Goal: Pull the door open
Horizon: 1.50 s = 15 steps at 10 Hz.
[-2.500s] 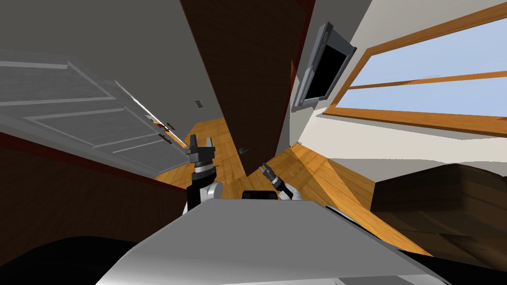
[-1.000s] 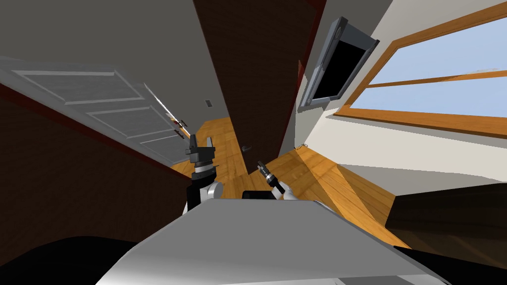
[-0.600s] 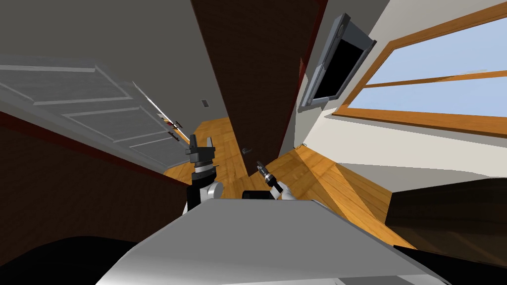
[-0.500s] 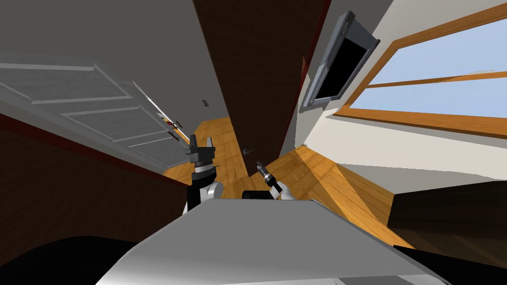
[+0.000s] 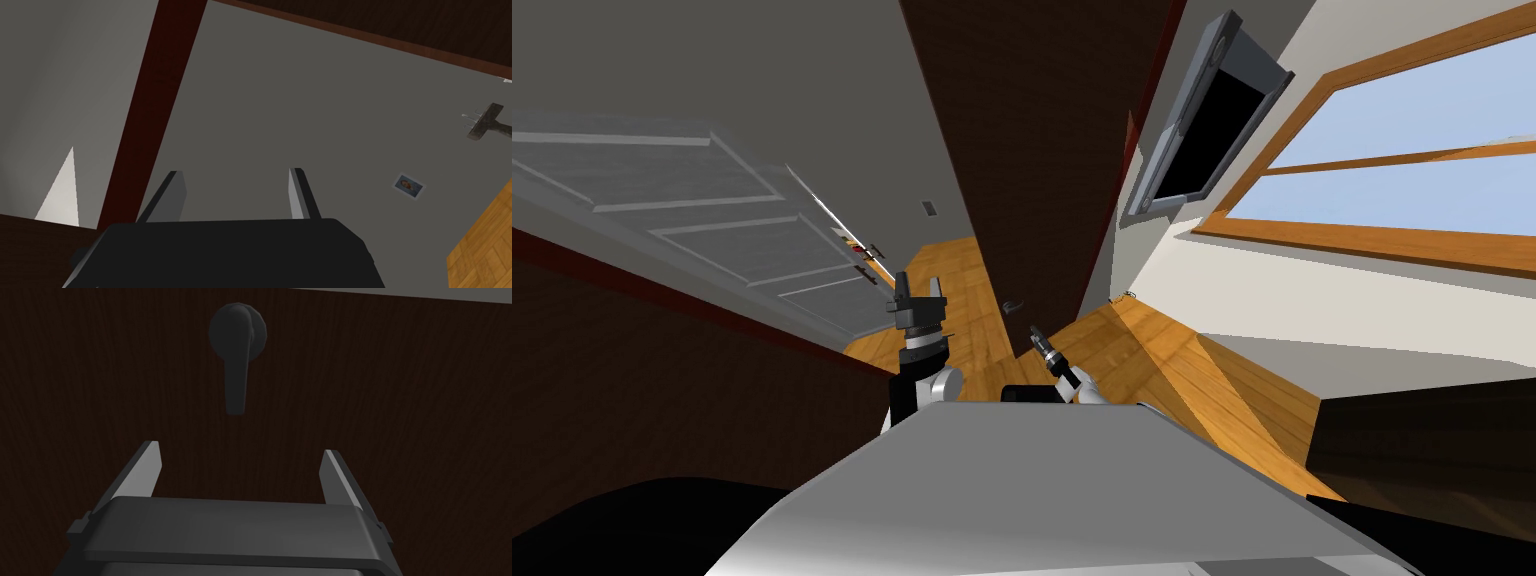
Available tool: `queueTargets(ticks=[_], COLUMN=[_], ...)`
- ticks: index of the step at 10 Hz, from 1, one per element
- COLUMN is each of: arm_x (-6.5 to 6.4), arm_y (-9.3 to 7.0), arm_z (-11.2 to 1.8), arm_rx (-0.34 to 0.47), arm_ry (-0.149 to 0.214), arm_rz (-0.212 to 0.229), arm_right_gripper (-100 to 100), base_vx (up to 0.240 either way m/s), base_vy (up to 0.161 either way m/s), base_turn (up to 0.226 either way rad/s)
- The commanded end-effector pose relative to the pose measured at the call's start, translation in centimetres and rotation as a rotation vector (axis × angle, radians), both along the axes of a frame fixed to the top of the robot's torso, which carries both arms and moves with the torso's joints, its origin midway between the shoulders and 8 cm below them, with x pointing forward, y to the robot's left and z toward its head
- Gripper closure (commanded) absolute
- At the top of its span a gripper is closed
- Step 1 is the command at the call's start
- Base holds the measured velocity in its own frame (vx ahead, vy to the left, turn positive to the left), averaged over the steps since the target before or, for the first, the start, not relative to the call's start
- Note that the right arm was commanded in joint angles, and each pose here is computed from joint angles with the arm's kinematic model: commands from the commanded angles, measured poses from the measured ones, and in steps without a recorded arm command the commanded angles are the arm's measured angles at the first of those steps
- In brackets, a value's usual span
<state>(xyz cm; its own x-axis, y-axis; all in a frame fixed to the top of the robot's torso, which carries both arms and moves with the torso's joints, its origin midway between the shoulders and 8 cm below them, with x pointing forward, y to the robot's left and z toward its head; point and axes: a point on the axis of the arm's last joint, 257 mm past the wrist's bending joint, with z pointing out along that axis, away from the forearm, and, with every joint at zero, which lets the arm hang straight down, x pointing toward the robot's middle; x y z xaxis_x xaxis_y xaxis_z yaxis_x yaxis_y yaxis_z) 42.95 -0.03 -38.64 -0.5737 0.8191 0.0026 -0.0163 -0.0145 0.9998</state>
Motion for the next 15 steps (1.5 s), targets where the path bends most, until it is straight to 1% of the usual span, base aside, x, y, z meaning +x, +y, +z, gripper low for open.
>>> queueTargets(ticks=[1, 5, 6, 8, 9, 11, 12, 13, 15], arm_x=[0.0, 0.0, 0.1, 0.3, 0.7, 0.9, 0.9, 1.0, 1.0], arm_y=[0.0, 0.0, -0.2, -0.9, -1.1, -0.9, -0.9, -0.9, -0.9], arm_z=[0.0, 0.0, -0.1, -0.5, -0.8, -0.6, -0.6, -0.5, -0.5], arm_rx=[0.000, 0.000, -0.003, -0.015, -0.023, -0.019, -0.017, -0.016, -0.016], arm_ry=[0.000, 0.000, 0.002, 0.009, 0.017, 0.017, 0.017, 0.017, 0.017], arm_rz=[0.000, 0.000, -0.006, -0.020, -0.036, -0.041, -0.042, -0.044, -0.044], arm_right_gripper=[-100, -100, -100, -100, -100, -100, -100, -100, -100], base_vx=[0.006, -0.009, -0.023, -0.065, -0.022, 0.070, 0.089, 0.028, 0.012], base_vy=[-0.004, 0.000, -0.066, -0.126, -0.040, 0.117, 0.155, 0.054, -0.002], base_turn=[0.001, -0.014, 0.200, 0.311, -0.140, -0.285, -0.050, 0.195, 0.015])
